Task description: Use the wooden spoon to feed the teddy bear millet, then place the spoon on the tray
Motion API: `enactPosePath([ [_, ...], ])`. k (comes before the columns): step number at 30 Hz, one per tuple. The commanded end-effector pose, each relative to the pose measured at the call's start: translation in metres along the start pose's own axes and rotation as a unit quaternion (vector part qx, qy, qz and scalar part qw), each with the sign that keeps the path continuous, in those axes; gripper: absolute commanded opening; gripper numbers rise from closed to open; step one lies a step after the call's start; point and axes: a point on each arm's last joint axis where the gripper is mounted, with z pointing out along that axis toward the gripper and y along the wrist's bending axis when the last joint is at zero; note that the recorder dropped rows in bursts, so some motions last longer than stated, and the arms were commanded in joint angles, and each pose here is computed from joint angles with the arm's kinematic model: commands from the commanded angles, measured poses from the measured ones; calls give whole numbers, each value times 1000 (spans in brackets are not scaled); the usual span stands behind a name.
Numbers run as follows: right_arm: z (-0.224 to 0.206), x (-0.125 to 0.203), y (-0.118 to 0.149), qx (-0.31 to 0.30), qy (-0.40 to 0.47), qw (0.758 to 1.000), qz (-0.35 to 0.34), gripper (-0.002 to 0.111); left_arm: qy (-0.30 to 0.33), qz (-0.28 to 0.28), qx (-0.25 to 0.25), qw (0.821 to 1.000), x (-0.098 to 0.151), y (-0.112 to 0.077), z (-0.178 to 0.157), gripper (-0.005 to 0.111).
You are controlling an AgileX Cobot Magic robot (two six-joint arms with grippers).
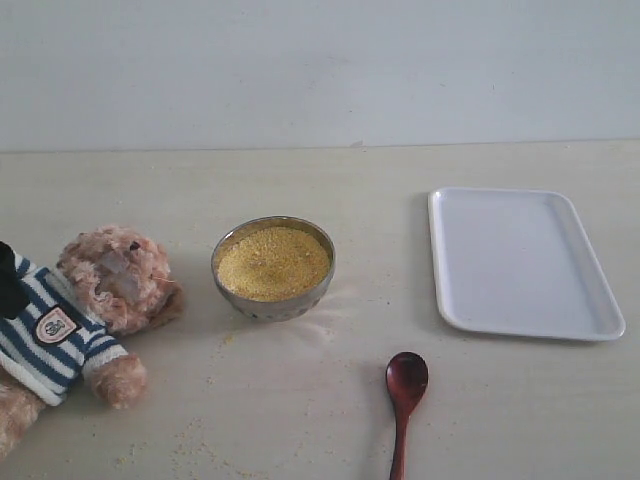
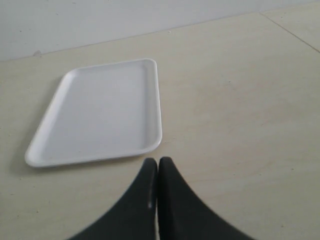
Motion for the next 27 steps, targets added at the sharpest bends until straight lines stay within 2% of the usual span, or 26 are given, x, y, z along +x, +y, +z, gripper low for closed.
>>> enactPosePath([
  [1,-1,-1,0,3,-7,1000,-4,0,12,4,3,1000,-2,5,18,109],
  [8,-1,-1,0,3,-7,1000,-4,0,21,-2,9,1000,-8,13,54,109],
  [11,-1,-1,0,3,-7,1000,-4,0,27,-36,46,998,-9,10,71,109],
  [14,-1,-1,0,3,-7,1000,-4,0,54,-76,110,990,-7,3,96,108],
  [15,-1,-1,0,3,-7,1000,-4,0,83,-87,141,983,-3,-1,110,102],
  [16,-1,-1,0,3,-7,1000,-4,0,94,-89,150,980,-1,-2,115,97],
  [17,-1,-1,0,3,-7,1000,-4,0,113,-94,164,975,2,-3,125,72],
  [18,-1,-1,0,3,-7,1000,-4,0,119,-95,168,974,4,-4,128,57],
  [19,-1,-1,0,3,-7,1000,-4,0,125,-97,170,973,5,-4,130,14],
  [20,-1,-1,0,3,-7,1000,-4,0,126,-105,167,972,5,-3,130,7],
  [23,-1,-1,0,3,-7,1000,-4,0,104,-140,152,973,0,1,114,5],
  [25,-1,-1,0,3,-7,1000,-4,0,53,-161,137,976,-7,5,92,5],
  [27,-1,-1,0,3,-7,1000,-4,0,-30,-206,140,968,-15,8,57,5],
])
